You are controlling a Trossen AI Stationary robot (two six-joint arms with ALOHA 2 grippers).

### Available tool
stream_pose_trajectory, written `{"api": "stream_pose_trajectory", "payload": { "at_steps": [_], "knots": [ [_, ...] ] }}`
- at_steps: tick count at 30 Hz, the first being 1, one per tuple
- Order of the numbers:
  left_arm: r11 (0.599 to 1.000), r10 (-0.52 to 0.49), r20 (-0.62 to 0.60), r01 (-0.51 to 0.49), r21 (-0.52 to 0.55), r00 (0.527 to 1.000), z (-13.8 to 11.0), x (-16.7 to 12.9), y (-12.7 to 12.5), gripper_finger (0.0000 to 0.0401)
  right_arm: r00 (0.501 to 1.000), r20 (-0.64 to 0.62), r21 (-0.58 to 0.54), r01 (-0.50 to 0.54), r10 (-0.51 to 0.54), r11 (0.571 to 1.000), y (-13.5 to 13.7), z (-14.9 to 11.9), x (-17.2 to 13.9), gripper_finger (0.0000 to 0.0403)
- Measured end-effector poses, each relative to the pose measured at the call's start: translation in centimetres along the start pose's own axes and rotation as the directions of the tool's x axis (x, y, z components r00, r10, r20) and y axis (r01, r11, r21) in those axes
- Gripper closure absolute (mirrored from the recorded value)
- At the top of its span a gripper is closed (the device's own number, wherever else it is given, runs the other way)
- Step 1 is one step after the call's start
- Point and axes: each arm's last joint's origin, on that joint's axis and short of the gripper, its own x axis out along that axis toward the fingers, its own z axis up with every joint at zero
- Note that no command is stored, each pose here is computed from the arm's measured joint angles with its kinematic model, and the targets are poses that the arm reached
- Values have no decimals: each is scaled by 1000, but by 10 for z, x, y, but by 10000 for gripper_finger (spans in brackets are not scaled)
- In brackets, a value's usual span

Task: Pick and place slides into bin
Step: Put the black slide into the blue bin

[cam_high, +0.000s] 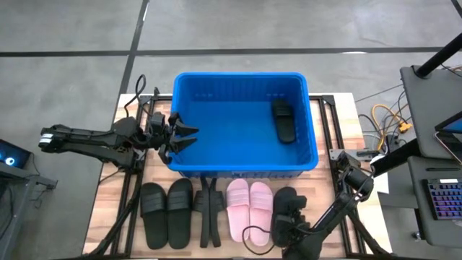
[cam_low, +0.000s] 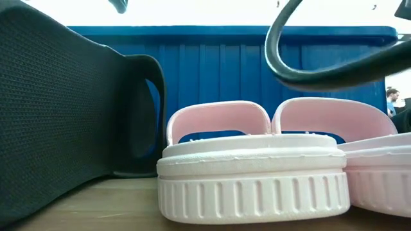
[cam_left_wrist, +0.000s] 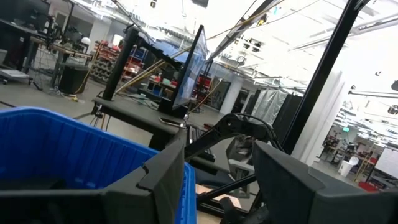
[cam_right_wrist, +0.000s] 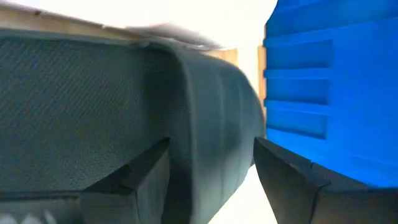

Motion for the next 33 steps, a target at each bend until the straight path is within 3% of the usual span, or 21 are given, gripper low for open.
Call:
{"api": "stream_pose_trajectory", "payload": {
  "at_steps": [5,13,18,25,29,33],
  "knots": [
    [1000,1,1,-1,0,1000,0,0,0,225,1000,3,-4,11,-11,1000,-1,0,0,230],
    [1000,1,2,-1,0,1000,0,0,0,225,999,-37,-34,6,-7,999,-4,-2,-2,381],
    [1000,0,6,0,-1,1000,1,0,0,225,998,-64,-32,-7,5,999,-16,-5,-11,390],
    [1000,4,4,-4,-1,1000,1,1,0,225,988,-13,3,-151,151,989,-59,-7,-46,393],
    [1000,6,1,-6,-1,1000,1,2,0,225,960,58,69,-277,273,958,-97,-13,-71,393],
    [1000,4,5,-4,-1,1000,0,2,0,225,908,163,147,-409,386,900,-139,-18,-92,393]
  ]
}}
